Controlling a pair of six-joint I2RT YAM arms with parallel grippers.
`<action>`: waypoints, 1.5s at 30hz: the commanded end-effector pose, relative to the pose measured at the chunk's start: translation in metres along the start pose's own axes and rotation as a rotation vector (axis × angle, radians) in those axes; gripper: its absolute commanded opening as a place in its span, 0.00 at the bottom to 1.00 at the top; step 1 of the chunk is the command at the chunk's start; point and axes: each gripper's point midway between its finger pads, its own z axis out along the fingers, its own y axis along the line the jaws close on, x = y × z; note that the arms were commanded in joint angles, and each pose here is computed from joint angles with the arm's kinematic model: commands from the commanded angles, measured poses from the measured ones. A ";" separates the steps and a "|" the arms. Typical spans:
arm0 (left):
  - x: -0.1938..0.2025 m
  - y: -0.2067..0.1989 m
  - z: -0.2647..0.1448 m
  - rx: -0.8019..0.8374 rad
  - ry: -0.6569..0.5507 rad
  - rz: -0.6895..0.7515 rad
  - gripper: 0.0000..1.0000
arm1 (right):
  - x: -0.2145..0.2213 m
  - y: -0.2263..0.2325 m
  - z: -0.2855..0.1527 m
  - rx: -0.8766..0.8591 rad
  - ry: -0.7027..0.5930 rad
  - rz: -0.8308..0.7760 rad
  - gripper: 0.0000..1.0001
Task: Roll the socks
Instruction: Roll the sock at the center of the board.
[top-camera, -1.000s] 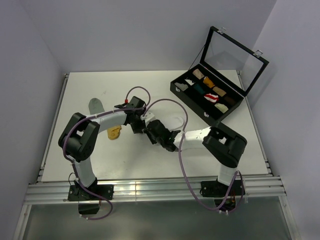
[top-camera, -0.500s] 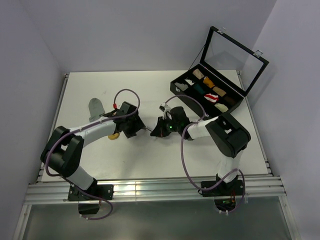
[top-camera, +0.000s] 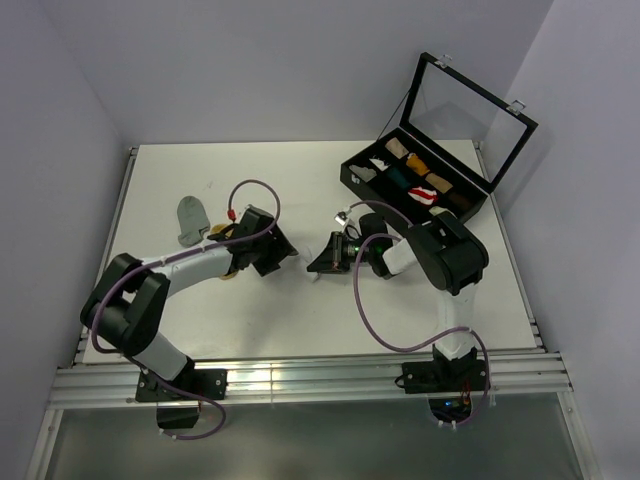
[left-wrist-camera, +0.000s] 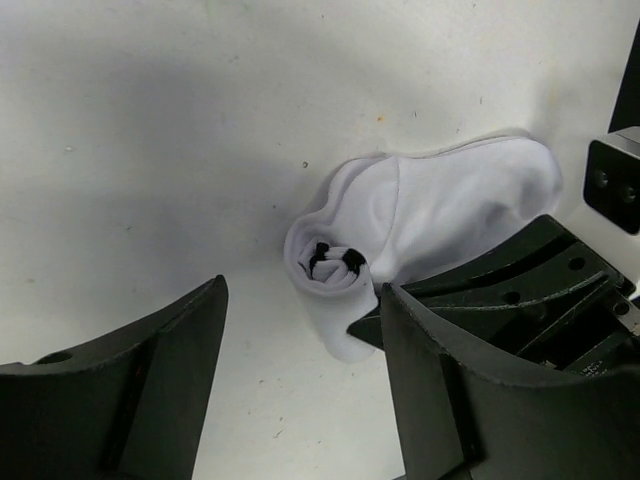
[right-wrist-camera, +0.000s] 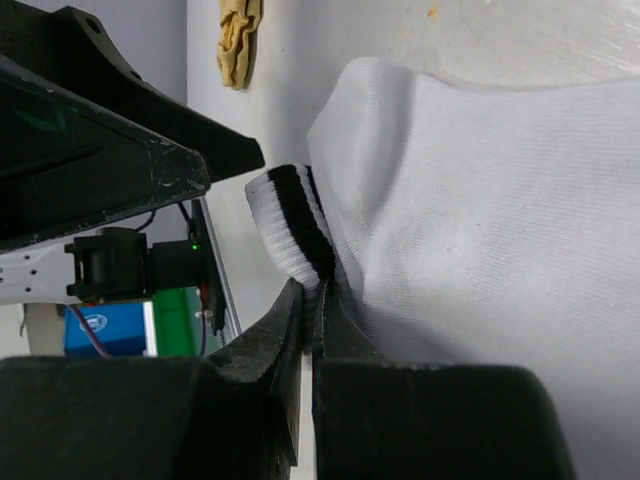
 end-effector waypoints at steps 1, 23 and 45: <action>0.002 -0.015 0.005 0.057 -0.001 -0.023 0.68 | 0.042 -0.049 -0.004 0.151 0.092 0.208 0.00; 0.037 0.017 0.046 -0.117 0.124 0.051 0.31 | 0.036 -0.064 -0.006 0.213 0.073 0.240 0.00; 0.031 0.011 0.040 -0.228 0.174 0.240 0.01 | -0.025 0.023 -0.051 0.714 -0.248 -0.670 0.58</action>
